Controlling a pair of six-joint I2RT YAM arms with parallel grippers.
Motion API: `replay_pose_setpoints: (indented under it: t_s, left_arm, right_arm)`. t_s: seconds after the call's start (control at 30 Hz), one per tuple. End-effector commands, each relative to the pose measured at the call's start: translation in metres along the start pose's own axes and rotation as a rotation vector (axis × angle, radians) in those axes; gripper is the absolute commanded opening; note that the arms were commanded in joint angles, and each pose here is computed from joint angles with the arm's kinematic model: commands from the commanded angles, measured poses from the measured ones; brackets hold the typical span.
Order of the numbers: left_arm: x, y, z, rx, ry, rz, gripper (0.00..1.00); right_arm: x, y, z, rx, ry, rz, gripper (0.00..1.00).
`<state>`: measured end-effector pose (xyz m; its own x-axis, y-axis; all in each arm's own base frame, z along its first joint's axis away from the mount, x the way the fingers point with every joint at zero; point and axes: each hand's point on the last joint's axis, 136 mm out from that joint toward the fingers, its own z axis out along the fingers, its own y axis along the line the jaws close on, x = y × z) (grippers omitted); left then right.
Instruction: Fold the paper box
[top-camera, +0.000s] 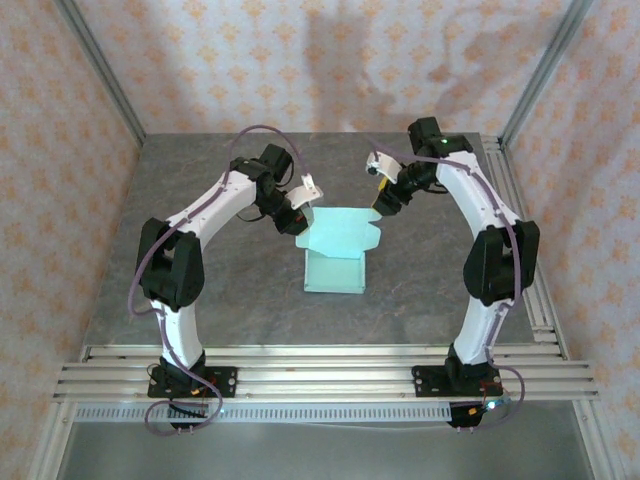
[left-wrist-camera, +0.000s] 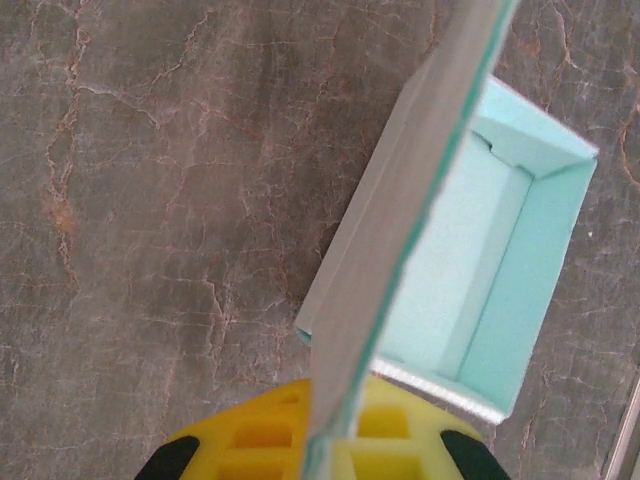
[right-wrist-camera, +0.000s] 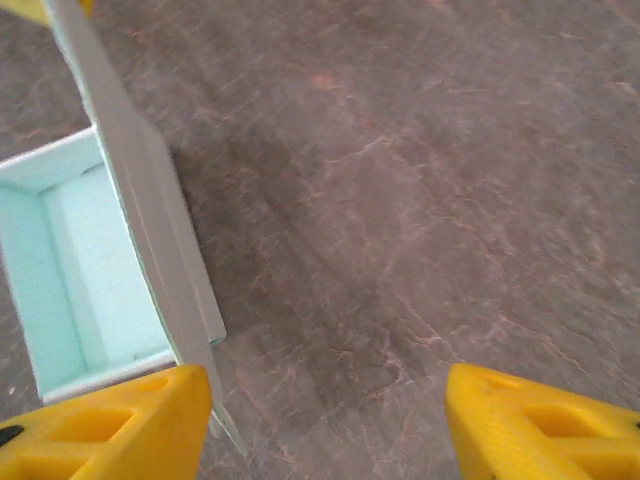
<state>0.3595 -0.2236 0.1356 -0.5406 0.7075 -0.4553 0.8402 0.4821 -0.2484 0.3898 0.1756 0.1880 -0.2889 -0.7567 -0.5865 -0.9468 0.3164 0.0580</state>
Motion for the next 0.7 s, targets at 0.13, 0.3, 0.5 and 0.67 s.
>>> replay_pose_setpoints:
  t_s: [0.13, 0.3, 0.5, 0.67]
  left_arm:
    - [-0.004, 0.004, -0.008, -0.026, -0.015, 0.016, 0.0]
    - [-0.007, 0.006, -0.008, -0.037, -0.039, 0.011, 0.0]
    - [-0.013, 0.01, -0.012, -0.069, -0.065, 0.016, 0.0]
    - [-0.014, 0.009, -0.015, -0.073, -0.072, 0.027, 0.0]
  right_arm:
    - [0.016, 0.041, 0.005, -0.254, 0.041, -0.036, 0.61]
    - [0.02, 0.055, 0.001, -0.231, 0.009, -0.026, 0.6]
    - [0.008, 0.067, -0.012, -0.18, -0.078, -0.001, 0.6]
    - [0.0, 0.067, -0.023, -0.116, -0.123, -0.012, 0.61]
